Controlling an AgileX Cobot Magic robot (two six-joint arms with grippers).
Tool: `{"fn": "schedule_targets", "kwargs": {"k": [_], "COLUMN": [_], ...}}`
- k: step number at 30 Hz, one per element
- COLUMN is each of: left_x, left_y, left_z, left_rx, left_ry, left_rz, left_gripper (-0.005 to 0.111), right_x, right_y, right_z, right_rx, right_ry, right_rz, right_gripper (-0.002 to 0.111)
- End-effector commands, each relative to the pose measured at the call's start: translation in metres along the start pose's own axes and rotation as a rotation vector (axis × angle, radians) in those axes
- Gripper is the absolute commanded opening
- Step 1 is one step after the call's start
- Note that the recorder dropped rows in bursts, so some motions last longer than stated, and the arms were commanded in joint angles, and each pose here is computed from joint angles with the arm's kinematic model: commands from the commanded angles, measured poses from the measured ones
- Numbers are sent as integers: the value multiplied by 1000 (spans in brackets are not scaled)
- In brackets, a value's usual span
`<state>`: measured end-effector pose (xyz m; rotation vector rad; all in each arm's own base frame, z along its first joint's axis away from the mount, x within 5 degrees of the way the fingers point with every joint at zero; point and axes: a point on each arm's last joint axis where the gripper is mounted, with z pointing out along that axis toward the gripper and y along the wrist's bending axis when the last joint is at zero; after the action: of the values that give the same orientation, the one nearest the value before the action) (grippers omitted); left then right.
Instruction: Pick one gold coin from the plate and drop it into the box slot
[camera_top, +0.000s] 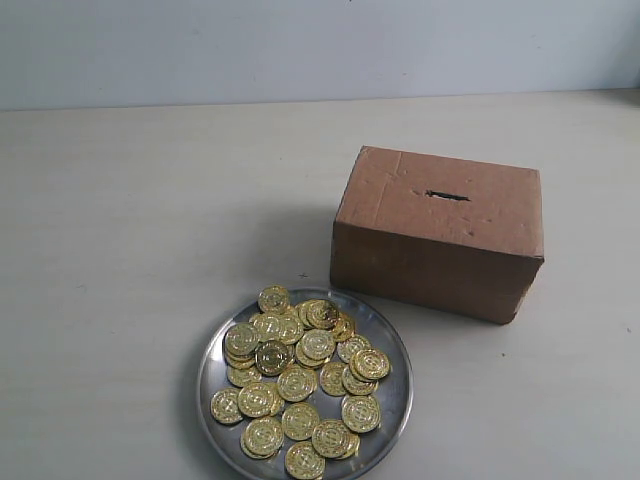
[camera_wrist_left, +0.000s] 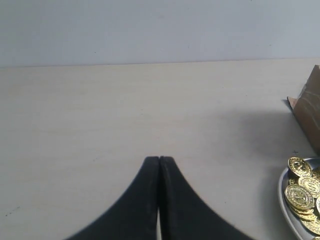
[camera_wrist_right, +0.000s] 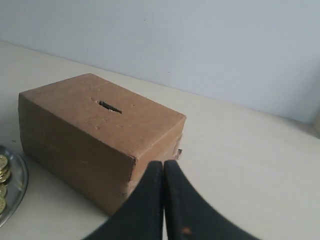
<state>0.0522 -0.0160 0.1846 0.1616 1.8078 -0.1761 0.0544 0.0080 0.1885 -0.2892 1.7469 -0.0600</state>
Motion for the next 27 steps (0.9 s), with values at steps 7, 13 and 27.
{"fn": "schedule_targets", "kwargs": {"k": [7, 13, 27], "left_x": [1, 1, 1], "left_y": [0, 0, 3], "left_z": [0, 0, 0], "left_rx": [-4, -4, -51], "left_ry": [-1, -1, -1], "left_rz": [-98, -98, -107], "left_gripper": [0, 0, 0], "right_x": [6, 6, 6], "right_y": [1, 1, 1], "right_z": [0, 0, 0], "right_rx": [-5, -5, -4], "right_ry": [52, 52, 50], "right_rz": [168, 168, 185], "right_gripper": [0, 0, 0]}}
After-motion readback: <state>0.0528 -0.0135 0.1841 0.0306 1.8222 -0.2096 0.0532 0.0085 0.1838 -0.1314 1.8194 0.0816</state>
